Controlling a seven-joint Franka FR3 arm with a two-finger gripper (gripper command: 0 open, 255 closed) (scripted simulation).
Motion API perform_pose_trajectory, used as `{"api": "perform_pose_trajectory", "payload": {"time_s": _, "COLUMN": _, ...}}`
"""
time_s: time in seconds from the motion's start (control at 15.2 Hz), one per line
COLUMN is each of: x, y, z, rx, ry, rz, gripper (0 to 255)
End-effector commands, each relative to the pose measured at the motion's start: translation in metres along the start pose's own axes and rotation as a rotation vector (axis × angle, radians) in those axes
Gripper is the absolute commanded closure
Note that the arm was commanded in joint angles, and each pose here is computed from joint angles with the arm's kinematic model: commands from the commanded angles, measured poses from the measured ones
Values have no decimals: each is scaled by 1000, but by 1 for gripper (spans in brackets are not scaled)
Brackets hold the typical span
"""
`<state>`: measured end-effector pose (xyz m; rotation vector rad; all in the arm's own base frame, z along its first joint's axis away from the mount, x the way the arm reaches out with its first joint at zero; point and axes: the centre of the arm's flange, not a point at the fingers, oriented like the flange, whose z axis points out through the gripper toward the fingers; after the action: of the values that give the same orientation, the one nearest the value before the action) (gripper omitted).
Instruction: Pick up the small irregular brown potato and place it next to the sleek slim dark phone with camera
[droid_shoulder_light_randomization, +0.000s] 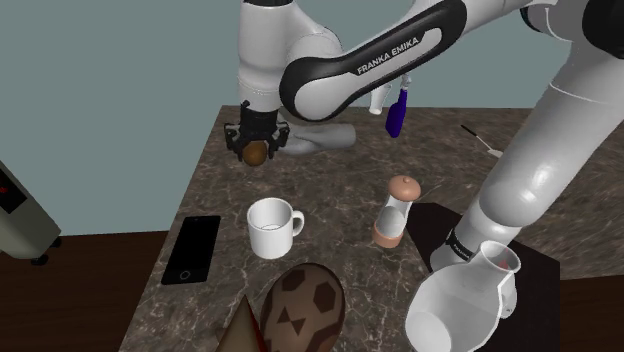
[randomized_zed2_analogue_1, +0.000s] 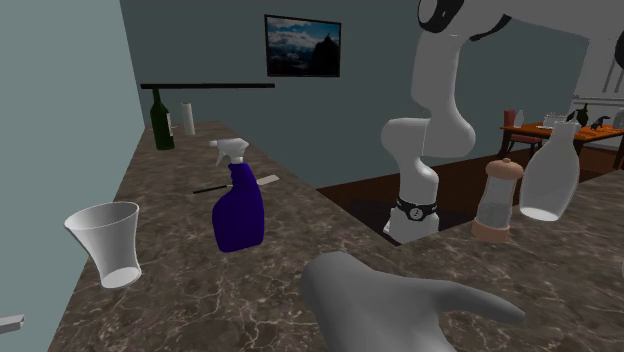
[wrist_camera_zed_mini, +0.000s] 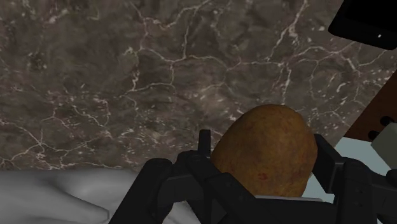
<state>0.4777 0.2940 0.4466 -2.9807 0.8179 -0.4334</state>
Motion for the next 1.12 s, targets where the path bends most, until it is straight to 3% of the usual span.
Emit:
{"api": "perform_pose_trajectory", "payload": {"time_s": 0.0, "x": -4, "y": -27, "z": -2, "rx": 0, "ry": 1, "rz": 3, "gripper": 255}}
{"api": "perform_pose_trajectory", "payload": {"time_s": 0.33, "x": -13, "y": -84, "z": 1, "rx": 0, "ry": 1, "rz": 3, "gripper": 255}}
{"api": "perform_pose_trajectory", "payload": {"time_s": 1.06, "x": -28, "y": -79, "z": 57, "rx": 0, "ry": 1, "rz": 3, "gripper": 255}}
